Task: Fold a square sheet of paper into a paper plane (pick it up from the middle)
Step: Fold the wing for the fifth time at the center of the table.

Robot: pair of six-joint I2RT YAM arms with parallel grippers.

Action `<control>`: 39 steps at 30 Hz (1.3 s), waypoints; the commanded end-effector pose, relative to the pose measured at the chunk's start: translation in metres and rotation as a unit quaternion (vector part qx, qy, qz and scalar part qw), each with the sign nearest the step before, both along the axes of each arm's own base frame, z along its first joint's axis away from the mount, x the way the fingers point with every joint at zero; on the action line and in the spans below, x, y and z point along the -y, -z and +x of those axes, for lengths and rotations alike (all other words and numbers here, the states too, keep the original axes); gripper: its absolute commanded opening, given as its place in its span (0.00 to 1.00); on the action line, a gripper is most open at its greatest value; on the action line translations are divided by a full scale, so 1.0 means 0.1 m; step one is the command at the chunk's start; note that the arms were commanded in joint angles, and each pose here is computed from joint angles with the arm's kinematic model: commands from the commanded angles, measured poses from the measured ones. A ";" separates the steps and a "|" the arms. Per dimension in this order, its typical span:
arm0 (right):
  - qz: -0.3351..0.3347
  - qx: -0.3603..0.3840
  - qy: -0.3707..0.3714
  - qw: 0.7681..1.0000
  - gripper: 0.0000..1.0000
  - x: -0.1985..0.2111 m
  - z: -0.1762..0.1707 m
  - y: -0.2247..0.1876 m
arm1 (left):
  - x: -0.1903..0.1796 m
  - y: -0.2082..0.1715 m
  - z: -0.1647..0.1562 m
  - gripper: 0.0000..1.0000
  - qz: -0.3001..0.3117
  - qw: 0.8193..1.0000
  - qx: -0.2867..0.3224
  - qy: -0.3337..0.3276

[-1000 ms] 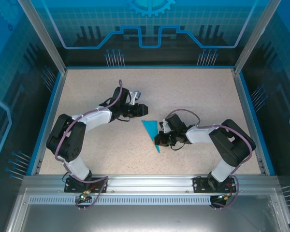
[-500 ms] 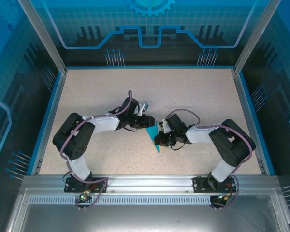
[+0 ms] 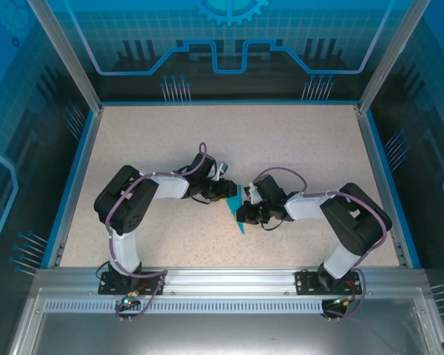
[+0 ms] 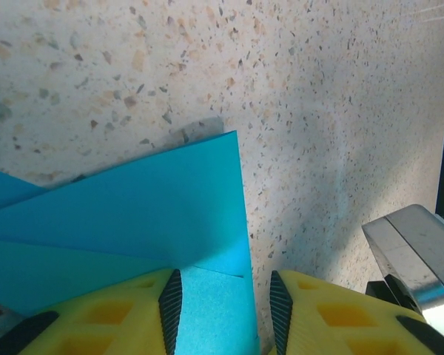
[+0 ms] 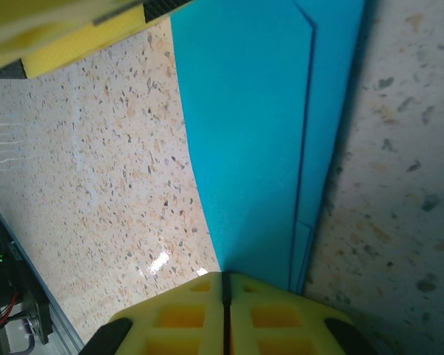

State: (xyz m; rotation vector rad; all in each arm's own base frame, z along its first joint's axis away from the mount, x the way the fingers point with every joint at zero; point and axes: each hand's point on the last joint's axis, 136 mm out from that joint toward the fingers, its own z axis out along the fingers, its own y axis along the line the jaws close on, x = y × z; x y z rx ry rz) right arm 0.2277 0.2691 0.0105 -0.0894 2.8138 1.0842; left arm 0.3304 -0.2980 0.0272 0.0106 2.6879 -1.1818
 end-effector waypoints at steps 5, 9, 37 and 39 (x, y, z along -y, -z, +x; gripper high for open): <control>-0.007 -0.002 0.004 1.000 0.11 -0.01 -0.01 -0.17 | -0.09 0.31 -0.05 0.39 0.038 0.999 -0.029 -0.005; 0.005 0.012 0.005 1.000 0.13 -0.11 0.12 -0.28 | -0.10 0.32 -0.07 0.39 0.040 0.999 -0.031 -0.005; 0.028 -0.056 -0.039 0.997 0.18 -0.02 -0.42 0.05 | -0.17 0.41 -0.08 0.38 0.066 0.997 -0.045 -0.015; 0.018 -0.063 -0.045 0.997 0.18 0.02 -0.52 0.09 | -0.17 0.41 -0.08 0.38 0.066 0.997 -0.045 -0.016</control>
